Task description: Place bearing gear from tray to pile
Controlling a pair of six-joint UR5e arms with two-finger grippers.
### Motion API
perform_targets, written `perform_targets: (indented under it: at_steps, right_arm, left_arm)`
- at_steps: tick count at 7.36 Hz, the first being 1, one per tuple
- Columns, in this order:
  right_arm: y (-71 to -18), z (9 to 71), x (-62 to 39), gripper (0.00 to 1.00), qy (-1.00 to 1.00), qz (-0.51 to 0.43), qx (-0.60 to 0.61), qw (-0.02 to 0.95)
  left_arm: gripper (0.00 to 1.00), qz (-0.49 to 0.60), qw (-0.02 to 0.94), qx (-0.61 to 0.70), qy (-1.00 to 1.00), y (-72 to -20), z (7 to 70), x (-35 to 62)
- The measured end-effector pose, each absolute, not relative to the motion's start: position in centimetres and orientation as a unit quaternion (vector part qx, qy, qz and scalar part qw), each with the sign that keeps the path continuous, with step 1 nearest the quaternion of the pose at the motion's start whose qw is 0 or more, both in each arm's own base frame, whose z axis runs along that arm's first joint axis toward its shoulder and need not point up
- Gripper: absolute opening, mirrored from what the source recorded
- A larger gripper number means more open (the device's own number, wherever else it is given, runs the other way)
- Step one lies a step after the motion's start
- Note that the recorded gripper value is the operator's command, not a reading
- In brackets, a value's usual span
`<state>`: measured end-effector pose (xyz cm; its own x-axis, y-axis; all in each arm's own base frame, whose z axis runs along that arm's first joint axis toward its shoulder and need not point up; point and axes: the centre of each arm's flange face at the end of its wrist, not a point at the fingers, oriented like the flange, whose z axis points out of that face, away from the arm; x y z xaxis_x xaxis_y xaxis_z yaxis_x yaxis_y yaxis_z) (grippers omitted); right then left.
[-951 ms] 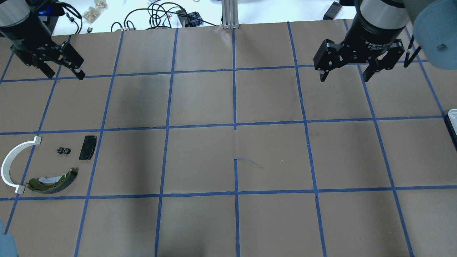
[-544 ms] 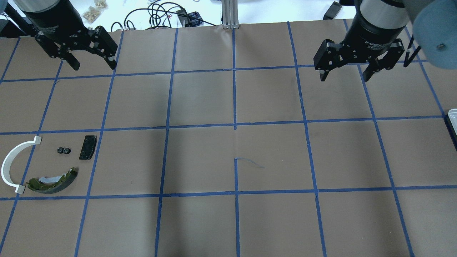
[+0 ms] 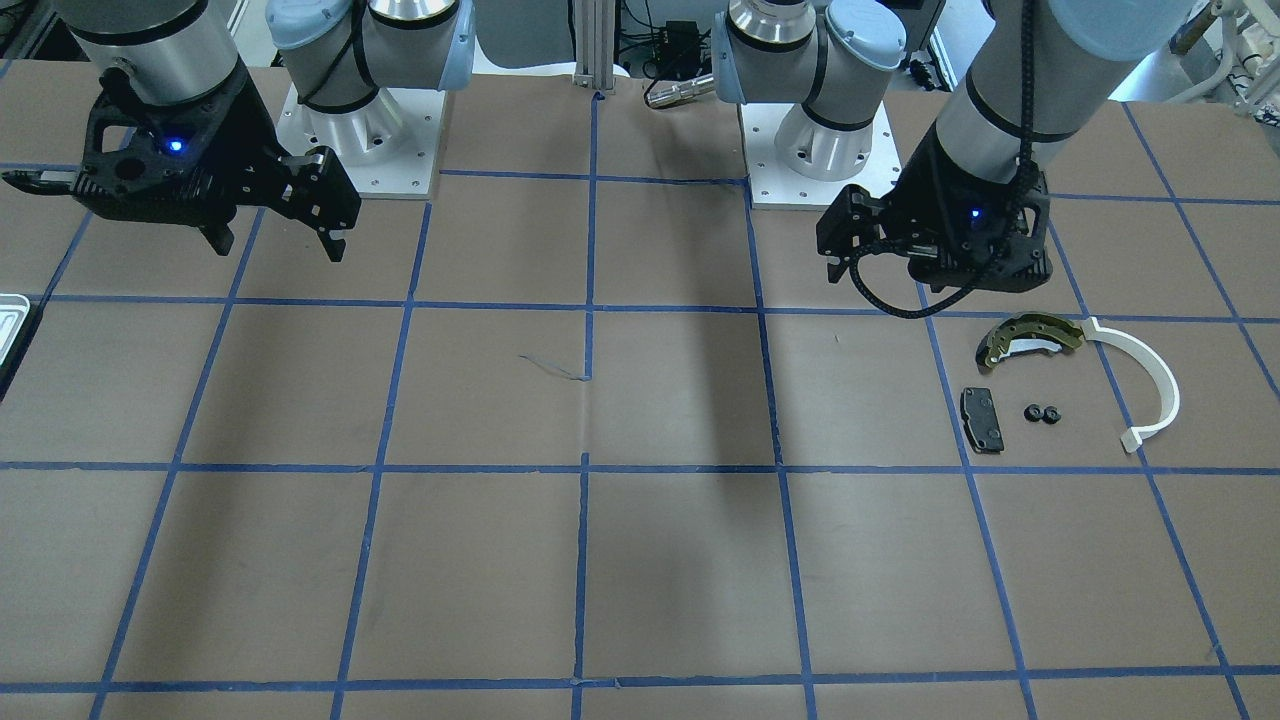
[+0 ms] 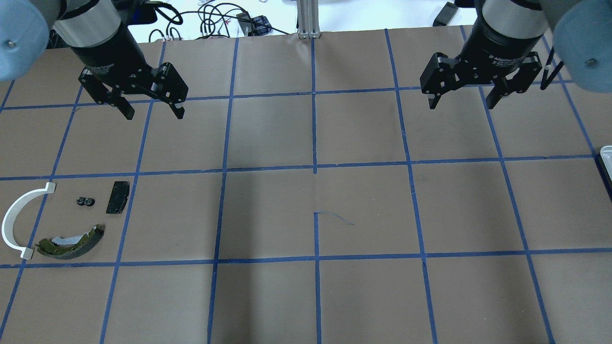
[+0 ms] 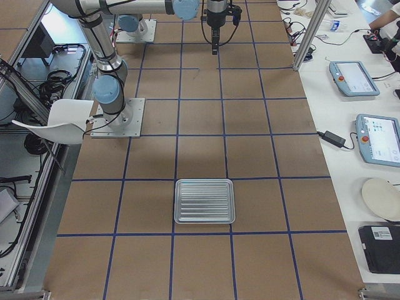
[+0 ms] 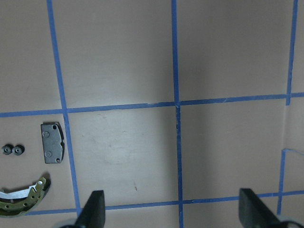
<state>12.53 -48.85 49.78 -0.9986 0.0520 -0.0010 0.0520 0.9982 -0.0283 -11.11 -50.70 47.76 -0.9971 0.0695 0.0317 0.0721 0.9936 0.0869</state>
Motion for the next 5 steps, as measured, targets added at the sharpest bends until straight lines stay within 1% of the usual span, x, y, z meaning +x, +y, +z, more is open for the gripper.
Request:
perform_targets:
  at_steps: [2,5]
  right_arm:
    - [-48.89,49.73,12.5,1.0,1.0,-0.014,0.026,0.0]
    - [-48.93,49.71,12.42,1.0,1.0,-0.014,0.027,0.0]
  left_arm:
    - [1.0,-0.037,0.011,-0.039,-0.998,-49.25,47.64,-11.28]
    - [1.0,-0.031,0.008,-0.044,-0.999,-48.98,47.77,-11.16]
